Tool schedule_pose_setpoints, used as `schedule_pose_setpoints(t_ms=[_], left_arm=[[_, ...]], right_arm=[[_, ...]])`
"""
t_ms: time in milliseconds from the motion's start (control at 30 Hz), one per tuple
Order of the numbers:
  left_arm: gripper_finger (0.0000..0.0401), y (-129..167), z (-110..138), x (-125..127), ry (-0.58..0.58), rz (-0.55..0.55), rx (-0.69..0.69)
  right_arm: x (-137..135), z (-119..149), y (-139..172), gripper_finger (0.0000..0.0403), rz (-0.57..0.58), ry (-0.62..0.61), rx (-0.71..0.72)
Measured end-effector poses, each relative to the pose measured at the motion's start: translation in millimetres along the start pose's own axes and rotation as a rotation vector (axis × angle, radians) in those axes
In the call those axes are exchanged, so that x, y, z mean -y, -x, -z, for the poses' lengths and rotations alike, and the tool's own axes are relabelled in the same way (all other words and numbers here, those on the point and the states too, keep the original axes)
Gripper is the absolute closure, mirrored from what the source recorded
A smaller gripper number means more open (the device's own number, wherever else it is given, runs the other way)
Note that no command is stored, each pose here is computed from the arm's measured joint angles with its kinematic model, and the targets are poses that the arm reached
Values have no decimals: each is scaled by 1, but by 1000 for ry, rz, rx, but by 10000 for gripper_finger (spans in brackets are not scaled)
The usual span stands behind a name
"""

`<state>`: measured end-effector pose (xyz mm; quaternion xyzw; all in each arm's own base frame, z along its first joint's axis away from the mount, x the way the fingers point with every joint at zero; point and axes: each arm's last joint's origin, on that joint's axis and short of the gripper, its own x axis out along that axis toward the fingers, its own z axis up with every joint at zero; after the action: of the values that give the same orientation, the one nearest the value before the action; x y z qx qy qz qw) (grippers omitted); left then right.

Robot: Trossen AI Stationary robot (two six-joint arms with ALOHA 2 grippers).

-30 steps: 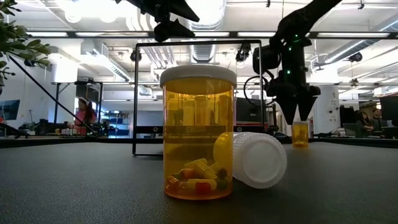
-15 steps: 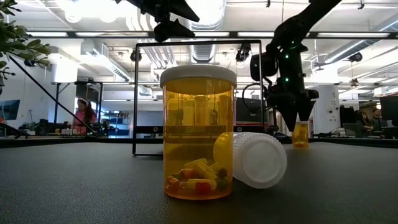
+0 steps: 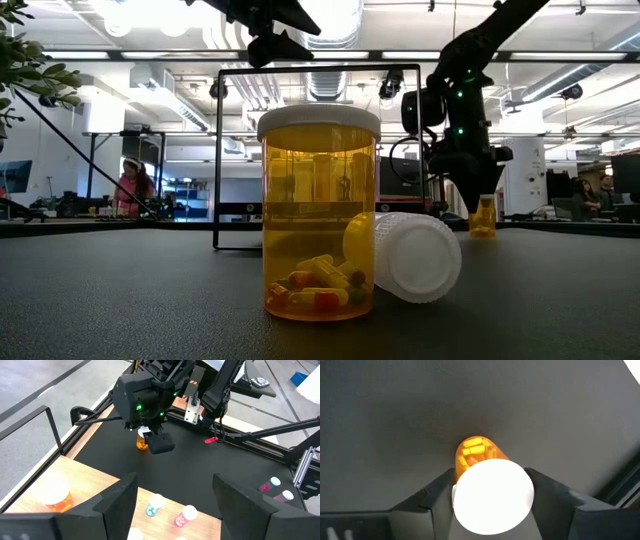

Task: Pick and place medicine bottles onto shelf by color
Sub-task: Put the top orange pill bottle on the shelf aligned with the other orange pill bottle

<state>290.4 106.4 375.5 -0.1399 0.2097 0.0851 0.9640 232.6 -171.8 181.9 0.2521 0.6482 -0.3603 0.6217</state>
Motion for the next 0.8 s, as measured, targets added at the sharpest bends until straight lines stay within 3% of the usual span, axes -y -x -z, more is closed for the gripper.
schedule_pose_setpoints(t_ms=[267, 800], left_arm=[[160, 0, 1, 0, 1, -2, -6], [160, 0, 3, -1, -2, -6, -29]], right_arm=[[0, -3, 7, 195, -8, -30, -1], [-9, -51, 82, 197, -143, -130, 221]])
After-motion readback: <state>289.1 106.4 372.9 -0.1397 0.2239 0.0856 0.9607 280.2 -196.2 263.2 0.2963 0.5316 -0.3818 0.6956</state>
